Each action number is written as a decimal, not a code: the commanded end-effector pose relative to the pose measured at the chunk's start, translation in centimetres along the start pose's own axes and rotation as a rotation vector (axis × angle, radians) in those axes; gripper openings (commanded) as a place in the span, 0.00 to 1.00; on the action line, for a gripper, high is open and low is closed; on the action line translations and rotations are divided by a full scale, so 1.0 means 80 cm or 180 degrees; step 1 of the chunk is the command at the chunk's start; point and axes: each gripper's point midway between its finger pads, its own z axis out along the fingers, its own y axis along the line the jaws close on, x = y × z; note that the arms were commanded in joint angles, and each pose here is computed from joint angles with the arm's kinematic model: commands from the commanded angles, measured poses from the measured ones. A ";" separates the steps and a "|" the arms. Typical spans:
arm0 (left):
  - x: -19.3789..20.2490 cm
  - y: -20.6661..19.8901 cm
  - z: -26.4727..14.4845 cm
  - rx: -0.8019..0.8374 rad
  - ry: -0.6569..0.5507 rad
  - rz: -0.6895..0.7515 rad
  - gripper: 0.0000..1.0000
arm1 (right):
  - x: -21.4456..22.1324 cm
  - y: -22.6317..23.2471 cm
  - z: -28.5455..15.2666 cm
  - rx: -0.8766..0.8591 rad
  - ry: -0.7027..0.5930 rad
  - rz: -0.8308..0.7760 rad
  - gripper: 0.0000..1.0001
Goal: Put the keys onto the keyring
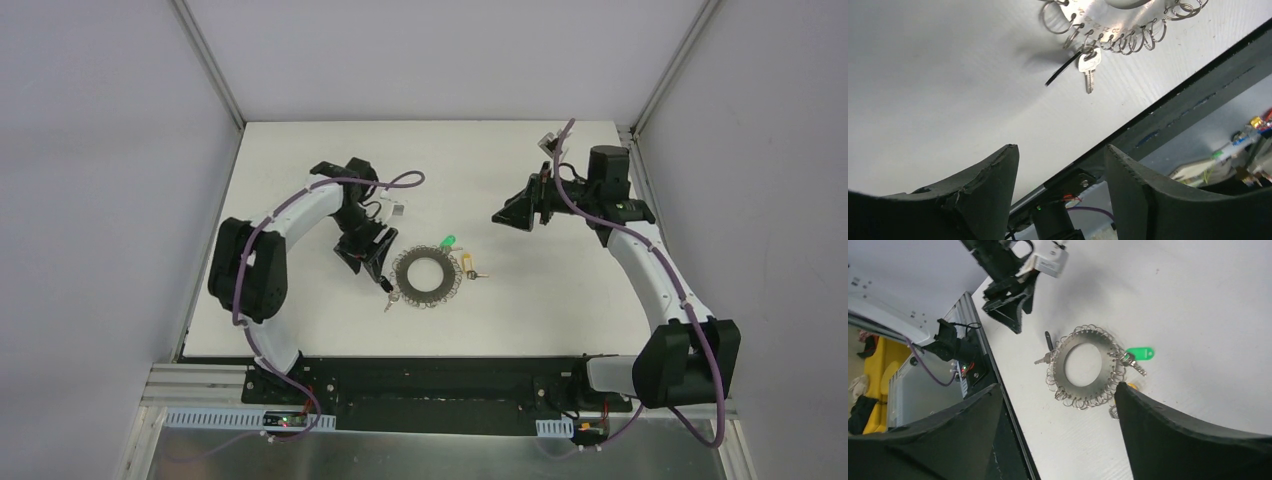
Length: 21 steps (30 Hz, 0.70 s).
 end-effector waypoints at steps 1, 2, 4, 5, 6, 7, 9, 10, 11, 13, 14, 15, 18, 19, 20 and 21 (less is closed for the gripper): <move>0.006 0.017 -0.055 -0.0392 -0.0433 0.0104 0.67 | -0.036 -0.004 -0.021 0.0389 -0.0095 -0.0421 0.93; 0.004 0.020 -0.066 -0.0474 -0.0571 0.0119 0.70 | -0.035 -0.010 -0.024 0.0474 -0.0075 -0.0416 0.99; 0.001 0.026 -0.089 -0.0631 -0.0840 0.0145 0.75 | -0.037 -0.018 -0.030 0.0613 -0.0030 -0.0400 1.00; 0.000 0.029 -0.102 -0.0704 -0.0973 0.0134 0.78 | -0.036 -0.022 -0.033 0.0669 -0.0009 -0.0366 1.00; -0.001 0.031 -0.114 -0.0773 -0.1105 0.0134 0.80 | -0.036 -0.026 -0.036 0.0729 0.0006 -0.0336 1.00; -0.001 0.033 -0.125 -0.0831 -0.1220 0.0132 0.82 | -0.034 -0.029 -0.040 0.0782 0.0017 -0.0314 1.00; 0.000 0.036 -0.147 -0.0968 -0.1444 0.0119 0.84 | -0.033 -0.035 -0.047 0.0893 0.0013 -0.0282 1.00; 0.001 0.039 -0.158 -0.1051 -0.1555 0.0119 0.86 | -0.033 -0.037 -0.050 0.0954 0.0002 -0.0260 1.00; 0.004 0.040 -0.168 -0.1130 -0.1645 0.0118 0.87 | -0.033 -0.040 -0.054 0.1038 -0.0018 -0.0258 1.00; 0.008 0.041 -0.190 -0.1313 -0.1841 0.0157 0.87 | -0.033 -0.046 -0.062 0.1226 -0.0080 -0.0275 1.00; 0.010 0.040 -0.204 -0.1427 -0.1995 0.0188 0.87 | -0.034 -0.050 -0.066 0.1345 -0.0130 -0.0285 1.00; 0.012 0.043 -0.212 -0.1526 -0.2074 0.0182 0.87 | -0.035 -0.049 -0.069 0.1395 -0.0183 -0.0300 1.00; 0.022 0.043 -0.242 -0.1807 -0.2430 0.0177 0.91 | -0.039 -0.052 -0.083 0.1670 -0.0363 -0.0338 1.00; 0.028 0.041 -0.255 -0.1913 -0.2586 0.0157 0.96 | -0.041 -0.051 -0.088 0.1760 -0.0416 -0.0343 1.00; 0.033 0.041 -0.263 -0.2005 -0.2697 0.0124 0.99 | -0.041 -0.050 -0.093 0.1836 -0.0451 -0.0350 1.00; 0.038 0.042 -0.271 -0.2091 -0.2798 0.0094 0.99 | -0.042 -0.048 -0.098 0.1901 -0.0484 -0.0387 1.00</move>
